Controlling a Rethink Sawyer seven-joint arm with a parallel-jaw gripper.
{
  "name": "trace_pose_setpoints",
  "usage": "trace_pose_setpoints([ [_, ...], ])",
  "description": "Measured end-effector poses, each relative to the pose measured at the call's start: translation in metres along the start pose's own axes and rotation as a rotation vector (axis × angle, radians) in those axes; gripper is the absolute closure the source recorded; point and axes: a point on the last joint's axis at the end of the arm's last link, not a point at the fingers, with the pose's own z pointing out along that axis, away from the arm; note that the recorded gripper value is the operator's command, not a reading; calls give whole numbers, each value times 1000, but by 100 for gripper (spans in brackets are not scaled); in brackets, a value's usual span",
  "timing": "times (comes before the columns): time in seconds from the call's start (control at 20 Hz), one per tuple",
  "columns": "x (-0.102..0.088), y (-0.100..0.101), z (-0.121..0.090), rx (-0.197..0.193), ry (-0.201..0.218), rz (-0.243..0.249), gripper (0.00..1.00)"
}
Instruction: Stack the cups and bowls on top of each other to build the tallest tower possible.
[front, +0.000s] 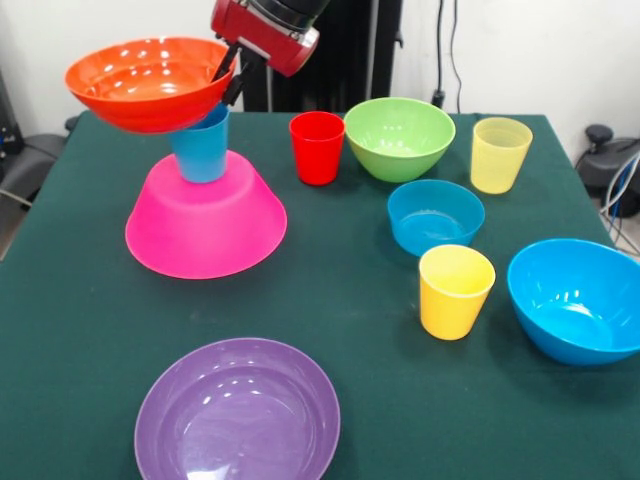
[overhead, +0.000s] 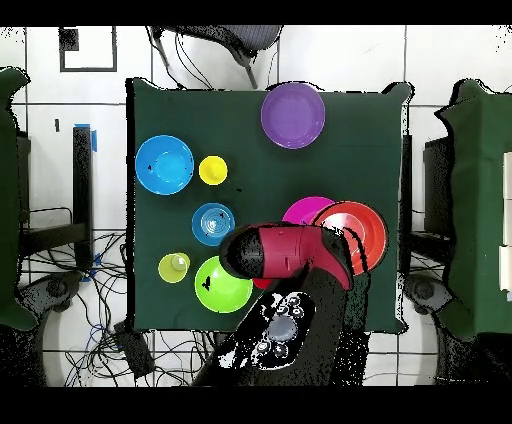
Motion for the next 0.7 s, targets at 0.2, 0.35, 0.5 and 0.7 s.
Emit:
trace_pose_setpoints([
  [0.2,-2,-3,0,-10,0,14,100],
  [0.35,-5,-4,-2,-25,-4,27,100],
  [0.5,-8,-4,-3,-39,-6,38,100],
  [0.7,-14,-2,-6,-66,-12,58,100],
])
